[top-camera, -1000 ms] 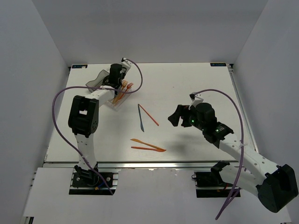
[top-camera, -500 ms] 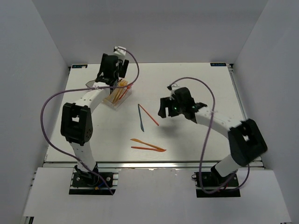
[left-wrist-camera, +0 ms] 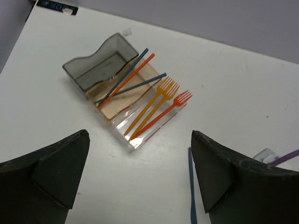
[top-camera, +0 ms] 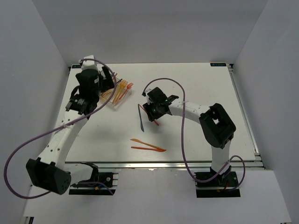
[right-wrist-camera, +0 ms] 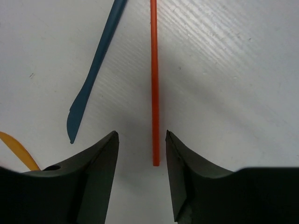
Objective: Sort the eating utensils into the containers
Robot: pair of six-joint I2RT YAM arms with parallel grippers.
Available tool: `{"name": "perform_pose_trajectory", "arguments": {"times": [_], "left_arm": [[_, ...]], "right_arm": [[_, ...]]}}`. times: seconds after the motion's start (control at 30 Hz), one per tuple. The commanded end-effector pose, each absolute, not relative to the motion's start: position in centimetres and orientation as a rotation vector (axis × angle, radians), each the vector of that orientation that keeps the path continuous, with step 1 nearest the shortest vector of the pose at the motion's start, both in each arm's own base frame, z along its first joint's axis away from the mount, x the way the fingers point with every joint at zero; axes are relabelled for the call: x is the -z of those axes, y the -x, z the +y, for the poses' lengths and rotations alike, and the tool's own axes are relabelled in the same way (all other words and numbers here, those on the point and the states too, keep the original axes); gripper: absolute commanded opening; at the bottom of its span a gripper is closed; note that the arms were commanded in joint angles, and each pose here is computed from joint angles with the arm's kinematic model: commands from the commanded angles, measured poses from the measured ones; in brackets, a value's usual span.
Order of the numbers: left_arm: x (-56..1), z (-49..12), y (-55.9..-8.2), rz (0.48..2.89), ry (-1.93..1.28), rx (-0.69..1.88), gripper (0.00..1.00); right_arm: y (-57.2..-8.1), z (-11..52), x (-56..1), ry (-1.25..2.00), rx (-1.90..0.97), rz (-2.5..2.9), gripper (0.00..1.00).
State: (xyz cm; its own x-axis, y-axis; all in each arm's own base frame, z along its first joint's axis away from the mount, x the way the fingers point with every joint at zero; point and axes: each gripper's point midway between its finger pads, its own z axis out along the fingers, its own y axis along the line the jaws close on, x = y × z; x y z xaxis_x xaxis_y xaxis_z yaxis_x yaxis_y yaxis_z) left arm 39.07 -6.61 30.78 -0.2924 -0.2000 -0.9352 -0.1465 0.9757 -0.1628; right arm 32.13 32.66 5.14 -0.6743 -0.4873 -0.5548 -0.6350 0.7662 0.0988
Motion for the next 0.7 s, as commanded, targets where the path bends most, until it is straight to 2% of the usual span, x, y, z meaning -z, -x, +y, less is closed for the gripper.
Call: {"name": "perform_pose_trajectory", "arguments": {"times": [0.0, 0.07, 0.1, 0.27, 0.4, 0.47, 0.5, 0.67], "left_arm": [[-27.8, -6.3, -36.9, 1.947, 0.26, 0.055, 0.98], [-26.1, -6.4, -36.2, 1.994, 0.239, 0.054, 0.98], [-25.8, -6.4, -35.7, 2.004, 0.229, 0.056, 0.98], [-24.3, -6.6, -34.0, 2.017, 0.183, 0.083, 0.98], [-23.1, -6.4, -32.9, 2.037, 0.165, 0.09, 0.98], [-22.4, -6.7, -32.4, 2.046, 0.166, 0.114, 0.98], [-22.3, -6.9, -32.3, 2.043, 0.166, 0.135, 0.98], [-22.1, -10.6, -31.6, 2.029, 0.164, 0.408, 0.98]], "right_arm": [[-31.9, 32.2, -4.4, 0.865, -0.336, 2.494, 0.49], [-31.6, 32.1, -3.1, 0.872, -0.316, 2.525, 0.48], [-31.7, 31.9, -2.7, 0.864, -0.296, 2.535, 0.42], [-32.0, 30.9, -0.8, 0.831, -0.205, 2.581, 0.36], [-31.9, 30.2, 0.1, 0.818, -0.155, 2.619, 0.16], [-31.5, 29.4, 0.6, 0.791, -0.121, 2.654, 0.09], [-31.8, 28.7, 0.7, 0.758, -0.089, 2.663, 0.0], [-33.1, 26.6, -1.8, 0.532, -0.094, 2.67, 0.0]]}}
